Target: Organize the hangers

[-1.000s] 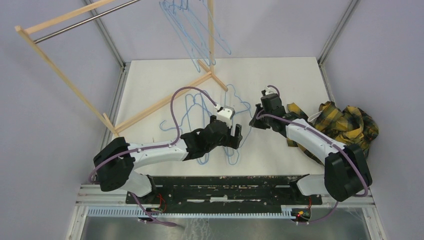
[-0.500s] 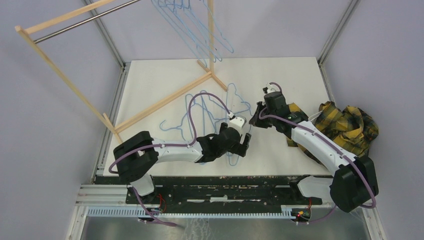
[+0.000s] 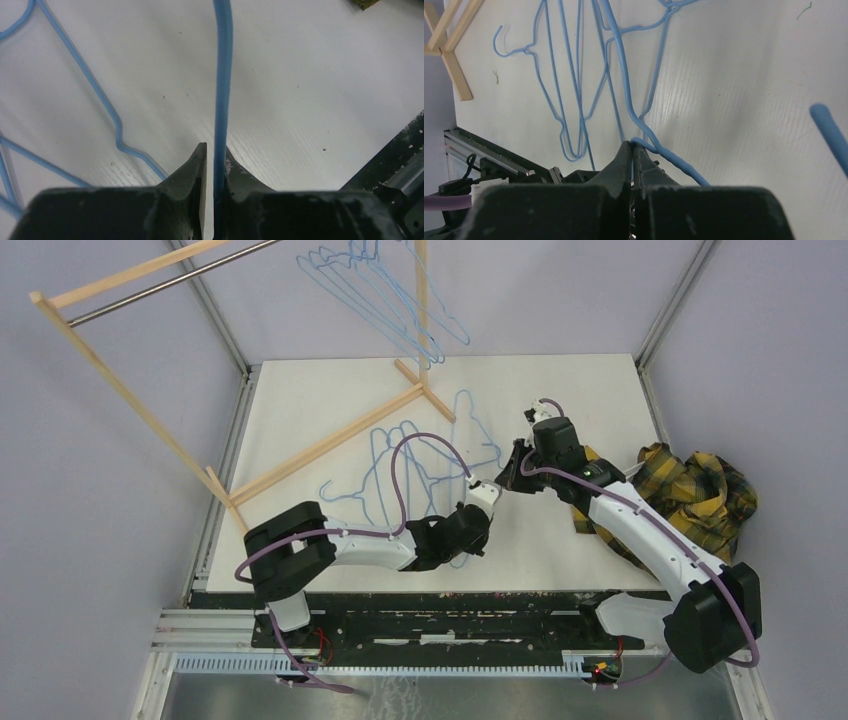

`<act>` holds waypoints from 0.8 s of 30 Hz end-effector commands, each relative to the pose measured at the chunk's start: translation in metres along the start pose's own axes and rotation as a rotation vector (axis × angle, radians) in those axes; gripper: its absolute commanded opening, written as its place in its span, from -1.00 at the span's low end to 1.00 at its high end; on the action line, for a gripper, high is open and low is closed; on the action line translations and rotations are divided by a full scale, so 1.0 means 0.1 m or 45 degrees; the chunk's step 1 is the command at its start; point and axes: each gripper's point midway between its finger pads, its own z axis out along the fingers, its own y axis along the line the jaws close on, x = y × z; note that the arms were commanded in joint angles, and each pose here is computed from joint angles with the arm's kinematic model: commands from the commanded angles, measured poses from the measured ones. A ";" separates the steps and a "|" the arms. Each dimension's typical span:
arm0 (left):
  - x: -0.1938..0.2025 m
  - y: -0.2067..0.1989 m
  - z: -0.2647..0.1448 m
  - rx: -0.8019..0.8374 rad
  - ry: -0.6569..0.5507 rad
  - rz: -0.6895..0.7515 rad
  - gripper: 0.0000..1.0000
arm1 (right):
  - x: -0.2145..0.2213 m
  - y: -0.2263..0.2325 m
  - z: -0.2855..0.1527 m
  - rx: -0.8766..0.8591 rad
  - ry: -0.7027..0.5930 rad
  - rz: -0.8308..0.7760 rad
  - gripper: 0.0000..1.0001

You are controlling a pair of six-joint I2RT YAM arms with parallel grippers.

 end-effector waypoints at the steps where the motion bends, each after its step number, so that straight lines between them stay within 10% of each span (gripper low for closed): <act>1: -0.09 0.21 -0.06 -0.131 -0.050 -0.037 -0.94 | -0.15 0.18 -0.24 -0.079 -0.073 -0.033 -0.95; 10: -0.30 0.99 -0.91 -0.477 -0.185 -0.252 -0.94 | 0.07 0.03 -0.64 -0.073 -0.111 -0.188 0.26; 24: -1.52 1.84 -2.12 -0.393 -0.753 -0.641 -0.94 | 0.17 -0.34 -0.69 0.135 -0.082 -0.298 0.48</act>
